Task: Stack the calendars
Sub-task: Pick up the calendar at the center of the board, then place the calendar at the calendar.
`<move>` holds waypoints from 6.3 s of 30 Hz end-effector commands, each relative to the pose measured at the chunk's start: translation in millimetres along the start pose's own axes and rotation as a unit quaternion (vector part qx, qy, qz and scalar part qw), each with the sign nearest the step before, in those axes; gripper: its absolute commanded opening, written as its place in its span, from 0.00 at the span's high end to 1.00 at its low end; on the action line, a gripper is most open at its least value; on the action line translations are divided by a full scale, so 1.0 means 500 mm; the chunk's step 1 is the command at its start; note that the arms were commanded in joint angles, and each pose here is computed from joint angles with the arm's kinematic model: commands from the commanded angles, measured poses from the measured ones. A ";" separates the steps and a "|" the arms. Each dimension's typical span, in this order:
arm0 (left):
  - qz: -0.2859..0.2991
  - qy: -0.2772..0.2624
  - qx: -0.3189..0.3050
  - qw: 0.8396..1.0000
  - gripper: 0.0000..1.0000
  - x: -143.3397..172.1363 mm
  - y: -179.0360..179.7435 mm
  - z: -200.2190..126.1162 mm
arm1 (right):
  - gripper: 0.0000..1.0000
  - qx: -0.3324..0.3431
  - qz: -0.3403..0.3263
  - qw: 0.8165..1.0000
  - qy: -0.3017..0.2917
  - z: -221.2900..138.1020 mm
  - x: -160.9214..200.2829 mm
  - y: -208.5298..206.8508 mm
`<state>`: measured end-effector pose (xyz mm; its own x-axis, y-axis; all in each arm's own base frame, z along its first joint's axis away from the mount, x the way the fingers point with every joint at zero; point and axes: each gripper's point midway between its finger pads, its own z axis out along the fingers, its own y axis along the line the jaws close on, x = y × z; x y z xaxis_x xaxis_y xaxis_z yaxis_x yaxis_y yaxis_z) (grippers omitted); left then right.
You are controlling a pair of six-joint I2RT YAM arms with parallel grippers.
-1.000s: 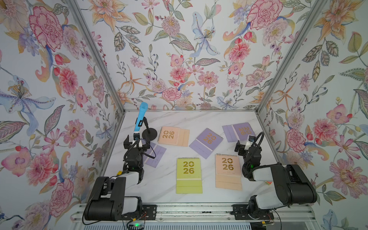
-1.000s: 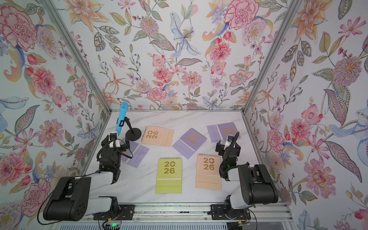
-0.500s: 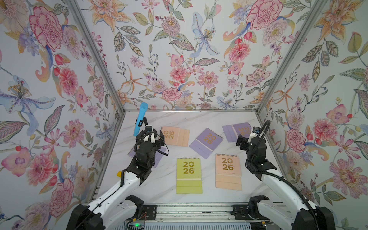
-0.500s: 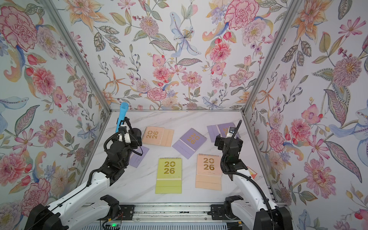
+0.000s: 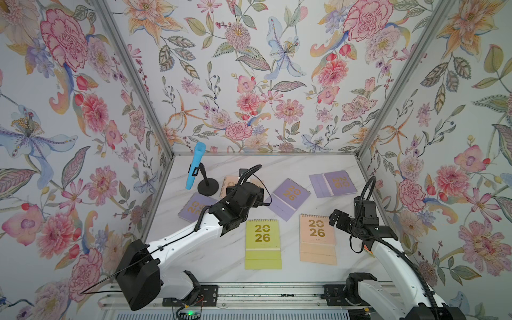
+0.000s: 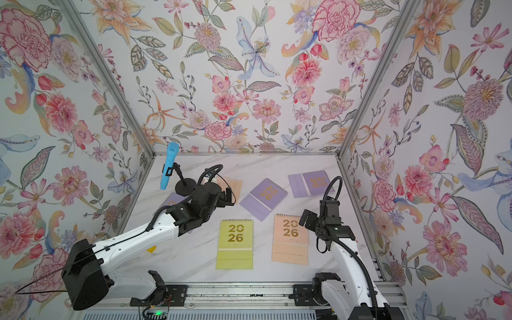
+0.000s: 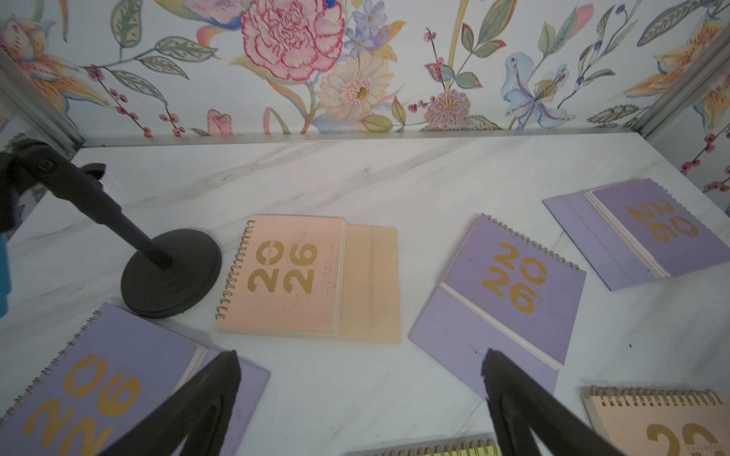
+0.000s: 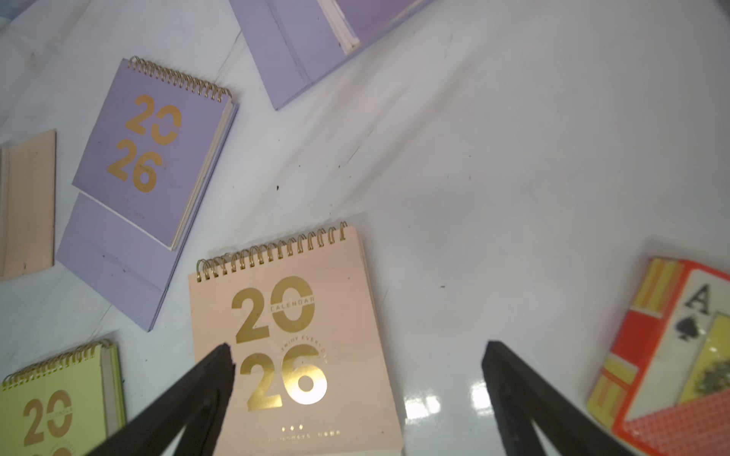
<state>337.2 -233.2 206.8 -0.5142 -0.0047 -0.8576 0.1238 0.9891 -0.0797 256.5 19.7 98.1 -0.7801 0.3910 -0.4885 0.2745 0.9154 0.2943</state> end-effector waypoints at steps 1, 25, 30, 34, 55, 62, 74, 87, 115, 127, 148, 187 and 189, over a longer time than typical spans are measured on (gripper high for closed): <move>-0.044 0.057 0.036 0.997 0.08 0.052 -0.056 0.010 | 0.01 -0.039 0.045 0.996 0.067 0.001 0.046 0.025; -0.055 0.256 0.196 0.945 0.65 0.310 -0.355 0.096 | 0.01 -0.011 0.044 0.992 0.116 0.049 0.094 -0.009; -0.059 0.272 0.200 0.939 0.77 0.334 -0.363 0.103 | 0.01 -0.017 0.046 0.991 0.125 0.056 0.101 -0.006; -0.062 0.286 0.209 0.933 0.83 0.355 -0.373 0.107 | 0.01 -0.022 0.046 0.990 0.135 0.064 0.111 -0.003; -0.075 0.341 0.236 0.907 0.93 0.431 -0.400 0.115 | 0.01 -0.052 0.042 0.983 0.172 0.092 0.135 0.016; -0.089 0.353 0.251 0.897 0.95 0.450 -0.412 0.112 | 0.01 -0.130 0.043 0.975 0.175 0.086 0.129 0.070; -0.114 0.350 0.262 0.892 0.97 0.457 -0.413 0.108 | 0.07 -0.309 0.054 0.948 0.059 -0.022 0.016 0.190; -0.128 0.321 0.264 0.901 0.97 0.396 -0.393 0.125 | 0.58 -0.292 0.070 0.952 0.051 -0.023 0.014 0.165; -0.138 0.239 0.227 0.934 0.99 0.202 -0.260 0.101 | 1.00 -0.239 -0.006 0.971 0.004 -0.099 -0.003 0.218; -0.162 0.215 0.127 0.955 1.00 0.210 0.025 0.027 | 1.00 -0.314 0.020 0.949 0.011 -0.149 0.056 0.350; -0.185 0.273 0.121 0.936 1.00 0.388 0.116 0.000 | 1.00 -0.444 0.075 0.892 0.042 -0.110 0.234 0.492; -0.194 0.295 0.152 0.923 1.00 0.418 0.071 0.012 | 0.74 -0.415 0.099 0.900 0.094 0.005 0.302 0.469; -0.194 0.294 0.151 0.924 1.00 0.417 0.072 0.012 | 0.70 -0.401 0.094 0.906 0.097 0.014 0.308 0.461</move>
<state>240.1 -196.8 22.5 -0.9312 -0.1752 -0.3195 0.0229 0.8471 -0.5310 203.5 293.0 88.2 -0.8661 0.4337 -0.2488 -0.0410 0.4342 0.8999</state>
